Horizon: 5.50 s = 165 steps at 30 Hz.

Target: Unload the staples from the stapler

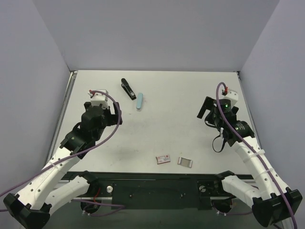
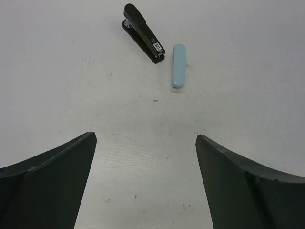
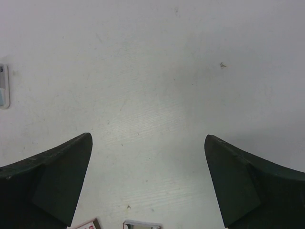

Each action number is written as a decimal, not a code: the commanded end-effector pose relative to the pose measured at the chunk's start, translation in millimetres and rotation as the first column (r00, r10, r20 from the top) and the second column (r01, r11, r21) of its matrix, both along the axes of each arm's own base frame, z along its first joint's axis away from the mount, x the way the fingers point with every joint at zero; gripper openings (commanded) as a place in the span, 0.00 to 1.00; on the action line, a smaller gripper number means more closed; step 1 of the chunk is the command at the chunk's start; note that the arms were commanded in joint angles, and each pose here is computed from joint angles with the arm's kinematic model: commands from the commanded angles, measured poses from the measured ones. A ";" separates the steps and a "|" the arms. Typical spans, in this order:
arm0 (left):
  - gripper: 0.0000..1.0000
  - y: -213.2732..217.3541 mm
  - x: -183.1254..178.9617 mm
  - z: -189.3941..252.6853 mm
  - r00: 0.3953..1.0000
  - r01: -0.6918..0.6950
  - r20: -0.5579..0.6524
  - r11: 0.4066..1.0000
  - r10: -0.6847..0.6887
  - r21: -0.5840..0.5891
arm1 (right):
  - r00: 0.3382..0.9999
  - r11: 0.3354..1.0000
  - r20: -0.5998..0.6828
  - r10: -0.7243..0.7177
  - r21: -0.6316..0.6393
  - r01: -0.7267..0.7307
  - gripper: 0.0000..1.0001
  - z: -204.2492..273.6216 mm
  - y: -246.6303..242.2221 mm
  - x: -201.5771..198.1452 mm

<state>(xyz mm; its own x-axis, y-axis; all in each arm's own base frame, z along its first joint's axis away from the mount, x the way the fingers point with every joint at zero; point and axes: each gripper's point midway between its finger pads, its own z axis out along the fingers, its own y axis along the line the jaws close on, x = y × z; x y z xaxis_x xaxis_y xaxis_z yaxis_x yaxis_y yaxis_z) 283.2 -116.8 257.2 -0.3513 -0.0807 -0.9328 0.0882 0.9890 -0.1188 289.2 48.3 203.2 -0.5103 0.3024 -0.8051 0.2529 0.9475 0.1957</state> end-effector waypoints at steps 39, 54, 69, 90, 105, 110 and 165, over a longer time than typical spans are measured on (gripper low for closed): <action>0.96 -40.5 176.1 -41.8 0.898 -0.389 -0.238 0.921 0.370 -0.035 | 0.968 0.961 -0.032 0.247 -0.119 -0.249 1.00 3.8 70.6 -25.0; 0.96 -65.7 269.8 -112.3 0.847 -0.428 -0.361 0.903 0.389 -0.031 | 0.895 0.895 -0.033 0.446 0.017 -0.445 1.00 -4.6 116.0 -49.3; 0.95 -47.6 317.8 -166.0 0.821 -0.457 -0.392 0.889 0.414 -0.020 | 0.847 0.844 -0.017 0.532 0.094 -0.528 0.99 -7.7 140.2 -62.6; 0.62 -36.2 331.4 -182.7 0.824 -0.452 -0.388 0.892 0.414 -0.008 | 0.808 0.805 -0.028 0.588 0.119 -0.581 0.97 -13.6 155.6 -73.9; 0.00 -19.9 326.6 -181.1 0.830 -0.427 -0.388 0.904 0.402 0.022 | 0.801 0.797 -0.023 0.598 0.126 -0.591 0.96 -10.8 159.7 -81.3; 0.00 -10.0 320.4 -153.9 0.853 -0.402 -0.359 0.916 0.378 0.007 | 0.802 0.797 -0.027 0.597 0.128 -0.590 0.96 -9.6 158.7 -83.4; 0.00 -152.4 -152.1 46.4 0.478 0.769 0.076 0.375 -0.875 -0.518 | 0.281 0.270 0.229 0.932 0.078 -0.960 0.90 96.0 183.3 -170.6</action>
<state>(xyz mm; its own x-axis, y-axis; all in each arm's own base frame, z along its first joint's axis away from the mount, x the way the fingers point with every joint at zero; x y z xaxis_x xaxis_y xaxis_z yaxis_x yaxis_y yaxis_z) 158.5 -256.2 265.9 -0.7173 -0.0079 -0.6967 0.6186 0.4531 -0.6420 125.1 215.9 274.7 -0.5367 -0.1739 -0.8257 -0.7402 0.5668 0.3617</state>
